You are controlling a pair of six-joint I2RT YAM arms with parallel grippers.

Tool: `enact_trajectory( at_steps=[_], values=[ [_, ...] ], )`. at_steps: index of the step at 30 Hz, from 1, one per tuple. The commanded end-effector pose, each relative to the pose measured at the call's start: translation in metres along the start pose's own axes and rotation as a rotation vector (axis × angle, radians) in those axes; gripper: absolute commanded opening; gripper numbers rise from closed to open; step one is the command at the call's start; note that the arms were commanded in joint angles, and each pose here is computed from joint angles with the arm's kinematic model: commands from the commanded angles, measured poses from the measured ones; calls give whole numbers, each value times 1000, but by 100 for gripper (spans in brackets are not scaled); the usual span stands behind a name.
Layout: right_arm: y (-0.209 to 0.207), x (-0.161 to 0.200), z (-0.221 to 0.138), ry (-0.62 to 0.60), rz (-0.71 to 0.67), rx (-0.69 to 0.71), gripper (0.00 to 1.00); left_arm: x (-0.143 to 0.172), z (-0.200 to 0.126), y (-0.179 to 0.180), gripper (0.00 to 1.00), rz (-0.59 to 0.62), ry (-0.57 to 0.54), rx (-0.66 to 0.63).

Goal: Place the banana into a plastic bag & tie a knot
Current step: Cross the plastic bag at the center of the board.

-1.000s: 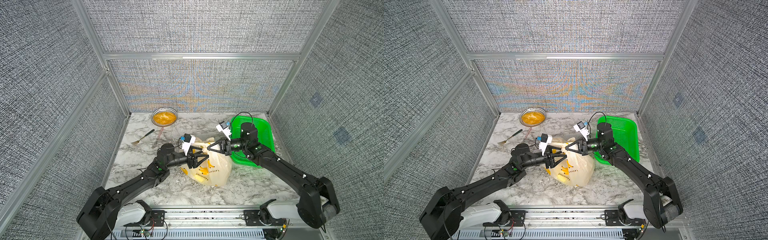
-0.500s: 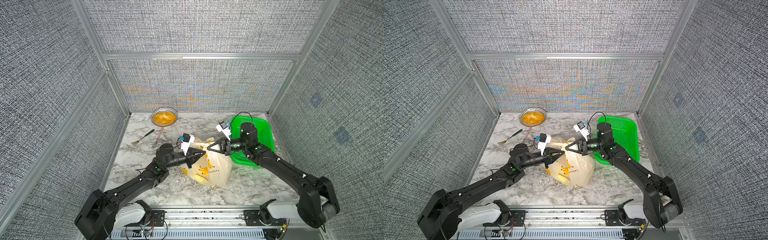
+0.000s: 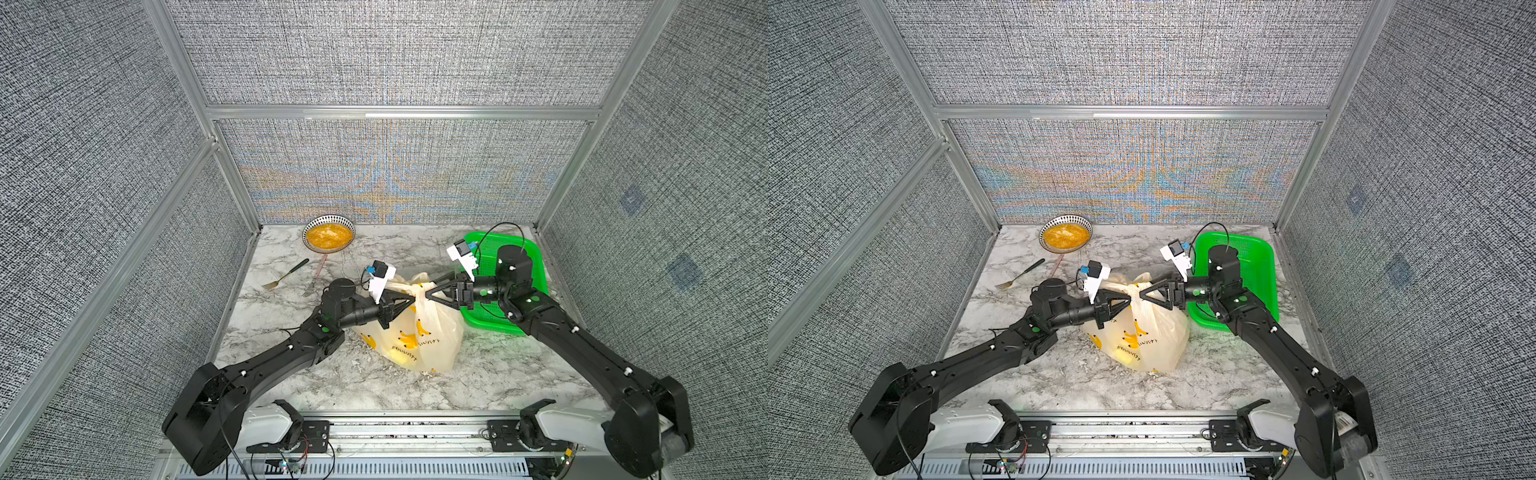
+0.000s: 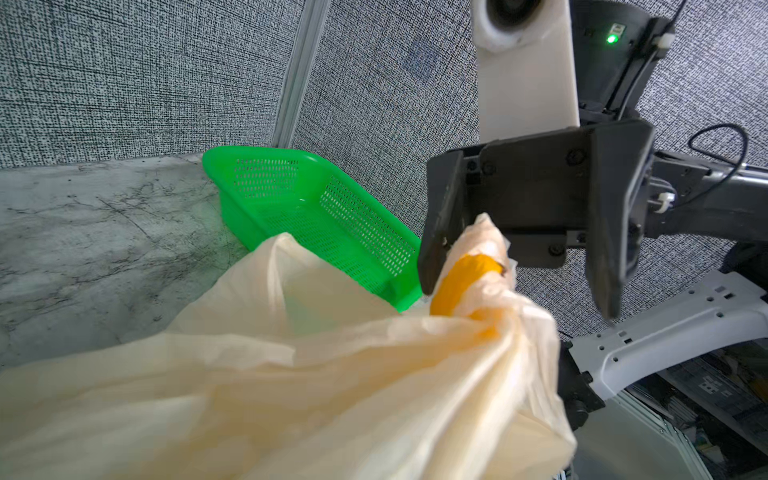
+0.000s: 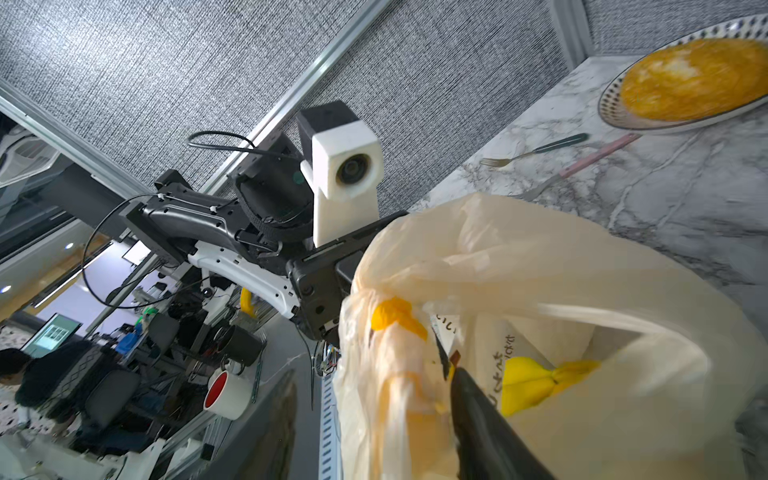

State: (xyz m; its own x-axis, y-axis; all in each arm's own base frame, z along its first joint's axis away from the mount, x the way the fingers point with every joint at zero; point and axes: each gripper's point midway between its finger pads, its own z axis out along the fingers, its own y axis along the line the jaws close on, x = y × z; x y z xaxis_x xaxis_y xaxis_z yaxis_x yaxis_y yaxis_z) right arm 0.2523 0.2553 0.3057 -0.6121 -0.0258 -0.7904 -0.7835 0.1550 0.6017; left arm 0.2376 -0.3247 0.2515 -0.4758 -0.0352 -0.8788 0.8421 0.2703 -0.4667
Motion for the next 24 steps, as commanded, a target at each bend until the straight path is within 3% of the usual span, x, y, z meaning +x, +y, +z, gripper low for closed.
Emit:
enact_trajectory(
  at_steps=[1,4,6,12,24],
  values=[
    [-10,-7,-17,-67,-15,99,61,-5,2,-5,0,4,-6,22],
    [-24,-7,-36,-126,12,177,58,-7,3,-5,0,5,-9,23],
    [-38,3,-46,-151,65,193,49,-8,4,-4,0,4,-8,21],
    [-33,22,-38,-98,109,60,30,-9,7,-4,0,1,-3,30],
    [-1,27,-29,-69,31,-36,37,-8,9,-3,0,5,5,29]
  ],
)
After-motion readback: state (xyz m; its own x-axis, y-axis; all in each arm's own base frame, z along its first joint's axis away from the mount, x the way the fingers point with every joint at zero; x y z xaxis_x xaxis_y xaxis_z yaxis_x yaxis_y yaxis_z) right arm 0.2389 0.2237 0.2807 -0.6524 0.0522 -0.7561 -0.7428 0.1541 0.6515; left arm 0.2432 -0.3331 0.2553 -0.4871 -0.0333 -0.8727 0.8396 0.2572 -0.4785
